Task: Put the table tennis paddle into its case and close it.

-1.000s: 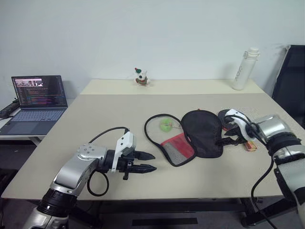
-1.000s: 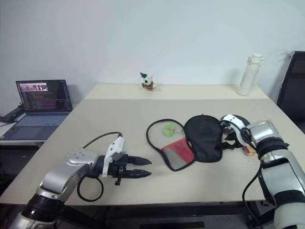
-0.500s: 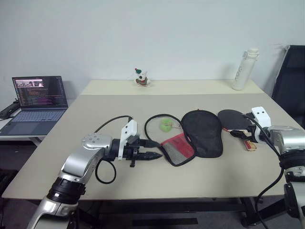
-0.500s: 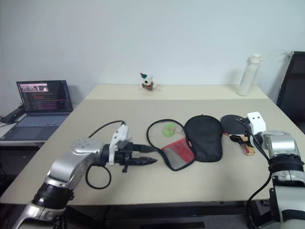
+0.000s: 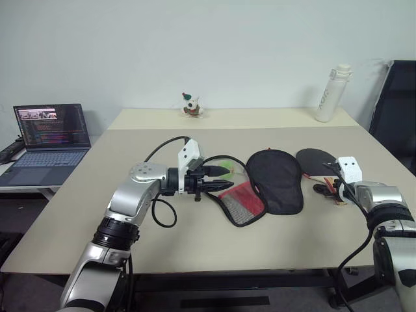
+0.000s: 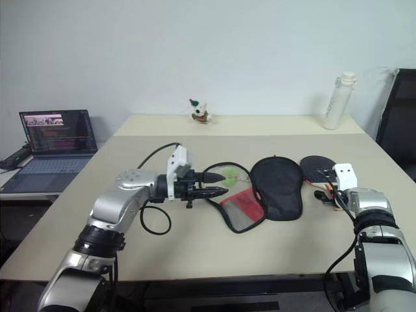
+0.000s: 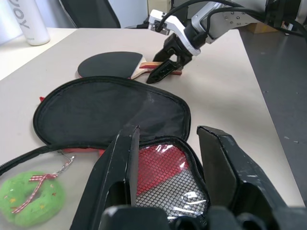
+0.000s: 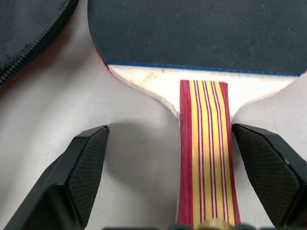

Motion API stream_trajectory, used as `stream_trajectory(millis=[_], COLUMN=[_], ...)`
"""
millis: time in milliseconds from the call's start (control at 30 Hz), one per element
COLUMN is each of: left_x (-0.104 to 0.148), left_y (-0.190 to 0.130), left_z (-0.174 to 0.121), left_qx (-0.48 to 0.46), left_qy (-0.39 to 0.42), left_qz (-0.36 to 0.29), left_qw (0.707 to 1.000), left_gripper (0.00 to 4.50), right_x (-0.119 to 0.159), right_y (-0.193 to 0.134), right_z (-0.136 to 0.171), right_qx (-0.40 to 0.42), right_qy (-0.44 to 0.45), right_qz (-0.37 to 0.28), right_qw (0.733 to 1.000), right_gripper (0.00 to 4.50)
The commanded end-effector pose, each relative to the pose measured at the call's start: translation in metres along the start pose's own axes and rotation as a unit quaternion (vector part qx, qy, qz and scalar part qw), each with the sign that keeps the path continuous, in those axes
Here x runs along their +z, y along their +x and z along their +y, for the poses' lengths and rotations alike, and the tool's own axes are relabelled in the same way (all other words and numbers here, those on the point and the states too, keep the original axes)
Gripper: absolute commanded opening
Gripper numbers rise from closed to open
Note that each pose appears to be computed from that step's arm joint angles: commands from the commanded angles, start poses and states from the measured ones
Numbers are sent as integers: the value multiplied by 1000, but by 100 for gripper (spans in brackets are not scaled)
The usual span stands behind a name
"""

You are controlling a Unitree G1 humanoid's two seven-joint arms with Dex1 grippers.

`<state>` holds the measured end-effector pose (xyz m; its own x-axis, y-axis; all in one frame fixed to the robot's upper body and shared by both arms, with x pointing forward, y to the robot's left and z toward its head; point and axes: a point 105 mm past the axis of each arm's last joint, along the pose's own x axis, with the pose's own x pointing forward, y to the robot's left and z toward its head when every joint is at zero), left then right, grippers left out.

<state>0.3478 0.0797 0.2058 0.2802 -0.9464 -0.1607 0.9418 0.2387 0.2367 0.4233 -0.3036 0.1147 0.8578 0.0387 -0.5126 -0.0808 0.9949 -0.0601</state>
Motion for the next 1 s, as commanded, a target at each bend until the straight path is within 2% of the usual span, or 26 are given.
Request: stream_trajectory(millis=[33,133,367,400,567,700,767,833,1000], left_x=[12,8,-1,-2,-2,-3,-5,-6,-8], left_y=[-1,-6,-20,-21,-25,-27,-28,-29,-28], left_z=[2,4,8,7,-2,-6,-6,-7,-8], left_qx=[4,17,49,49,29,28,31,34,33], left_qy=[27,25,14,11,2,-5,-8,-11,-13], left_qz=[-9,-3,8,7,-5,-6,-4,-4,-3], left_qw=[1000,1000,999,999,1000,1000,999,999,999], left_gripper=[208,208,208,208,208,208,208,208,208], right_x=[12,11,13,16,43,76,93,97,82], right_y=[1,1,-2,-3,-16,-33,-39,-44,-52], right_z=[-3,-8,-20,-21,-34,-37,-21,-1,59], right_qx=[-19,-38,-77,-77,-94,-83,-50,-24,21], right_qy=[11,23,42,48,76,92,86,80,120], right_qz=[-27,-33,-50,-57,-102,-148,-163,-168,-162], right_qw=[999,998,995,994,987,981,982,982,979], right_gripper=[430,362,119,108,108,108,108,108,108])
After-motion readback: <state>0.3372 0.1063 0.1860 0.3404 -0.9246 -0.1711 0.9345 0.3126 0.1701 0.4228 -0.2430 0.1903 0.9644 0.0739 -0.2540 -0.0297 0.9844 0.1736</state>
